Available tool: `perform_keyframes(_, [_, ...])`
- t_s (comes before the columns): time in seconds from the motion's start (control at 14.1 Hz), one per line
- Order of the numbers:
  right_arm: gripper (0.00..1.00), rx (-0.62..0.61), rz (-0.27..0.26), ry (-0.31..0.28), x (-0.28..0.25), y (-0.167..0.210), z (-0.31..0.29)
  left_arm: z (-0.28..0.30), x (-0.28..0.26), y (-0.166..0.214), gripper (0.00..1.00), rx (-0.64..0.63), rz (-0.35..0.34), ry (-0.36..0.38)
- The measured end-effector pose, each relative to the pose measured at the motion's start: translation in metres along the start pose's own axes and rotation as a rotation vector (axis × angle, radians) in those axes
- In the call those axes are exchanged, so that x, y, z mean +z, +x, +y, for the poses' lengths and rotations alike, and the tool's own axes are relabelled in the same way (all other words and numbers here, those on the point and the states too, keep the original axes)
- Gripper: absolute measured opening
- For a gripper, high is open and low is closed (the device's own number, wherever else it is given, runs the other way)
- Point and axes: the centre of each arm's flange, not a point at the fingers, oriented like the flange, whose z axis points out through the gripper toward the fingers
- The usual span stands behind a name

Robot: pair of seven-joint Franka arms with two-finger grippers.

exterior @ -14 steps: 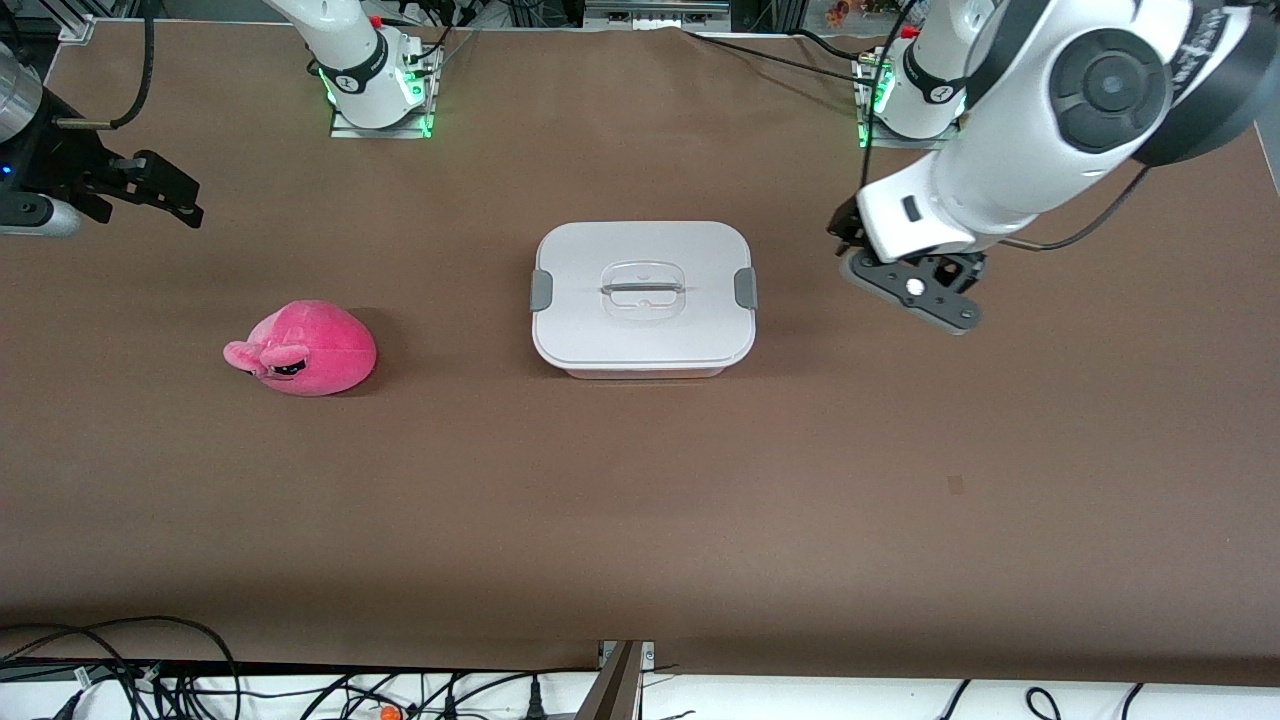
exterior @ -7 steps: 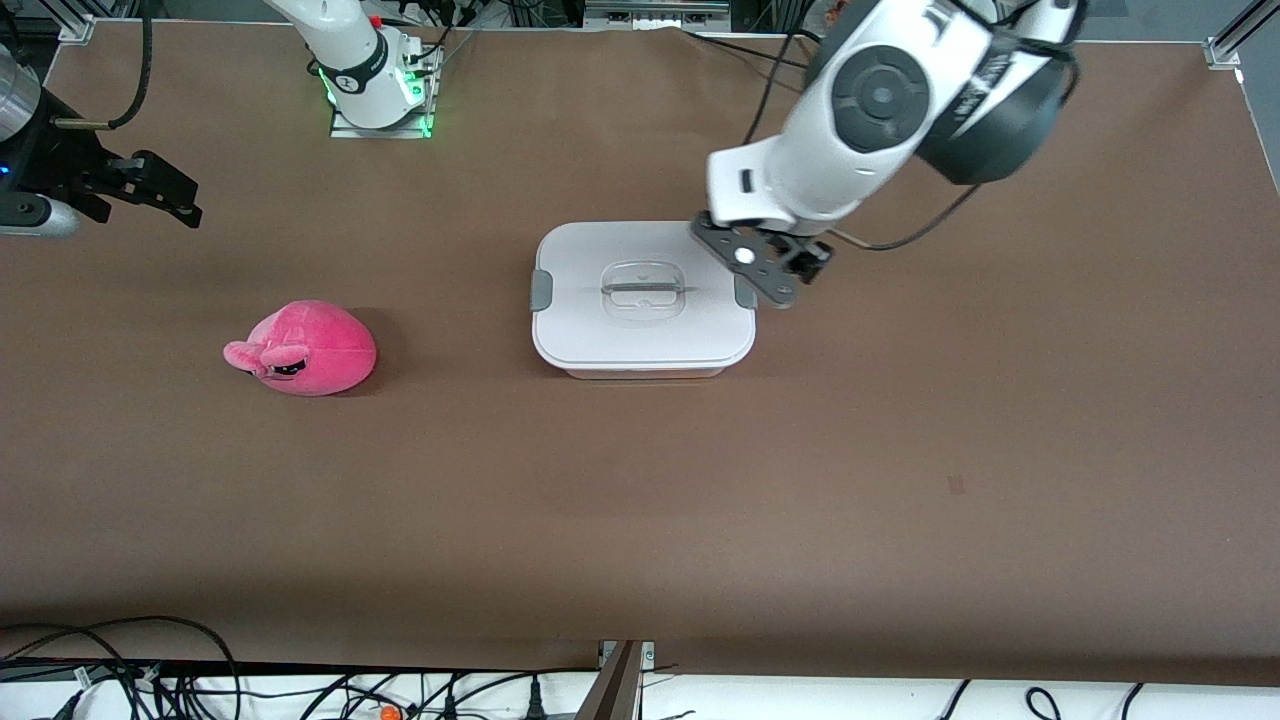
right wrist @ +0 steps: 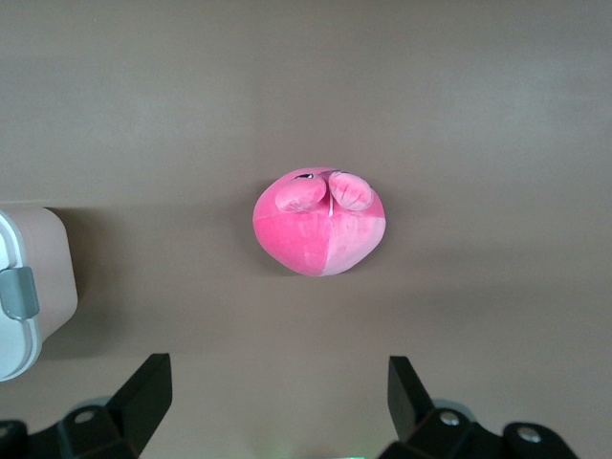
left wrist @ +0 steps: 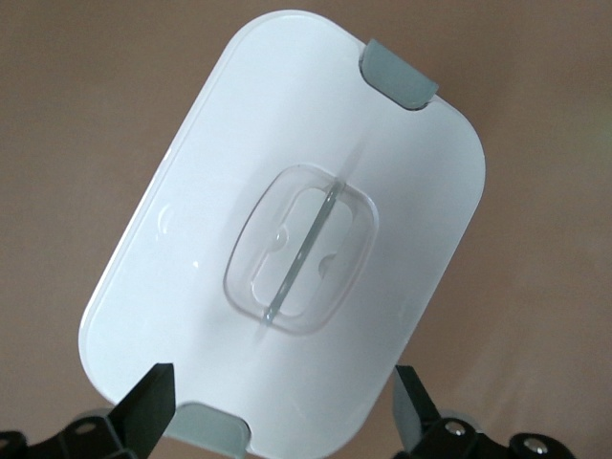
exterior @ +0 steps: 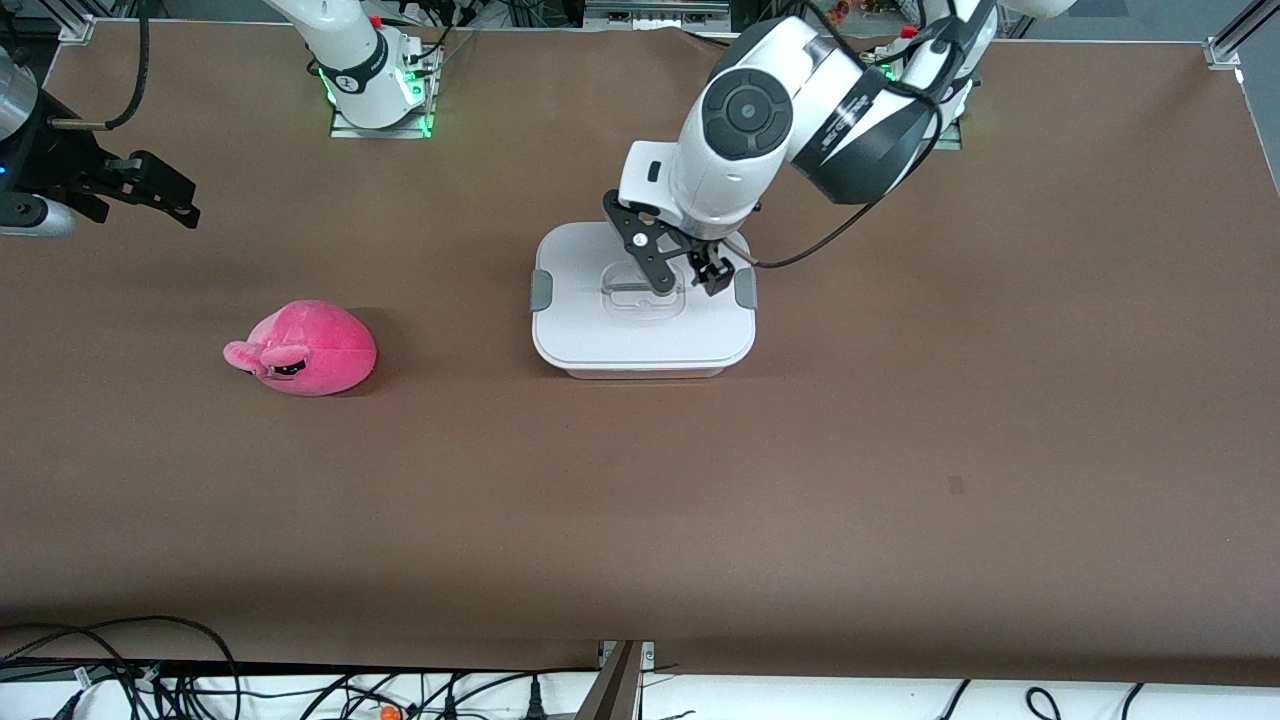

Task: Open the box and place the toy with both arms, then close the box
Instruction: 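Move the left gripper over the white box lid handle, then grasp the lid handle with the left gripper and lift the lid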

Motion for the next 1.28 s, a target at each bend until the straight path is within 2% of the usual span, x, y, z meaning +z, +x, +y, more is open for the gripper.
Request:
perform_keyframes(0.21, [1.0, 0.001, -0.001, 0.0, 0.0, 0.0, 0.001, -0.002, 0.019, 0.01, 1.0, 0.153, 0.01, 0.019])
perform_keyframes(0.43, [1.0, 0.015, -0.002, 0.001, 0.0, 0.001, 0.008, 0.017, 0.042, 0.026, 1.0, 0.253, -0.037, 0.125])
perform_keyframes(0.64, [1.0, 0.02, -0.003, 0.001, 0.001, 0.001, 0.011, 0.028, 0.07, 0.041, 1.0, 0.349, -0.085, 0.268])
perform_keyframes(0.71, [1.0, 0.02, -0.004, 0.001, 0.001, 0.001, 0.011, 0.031, 0.076, 0.044, 1.0, 0.365, -0.094, 0.284])
perform_keyframes(1.28, [1.0, 0.02, -0.017, -0.001, 0.008, 0.005, 0.01, 0.038, 0.109, 0.044, 1.0, 0.353, -0.14, 0.267])
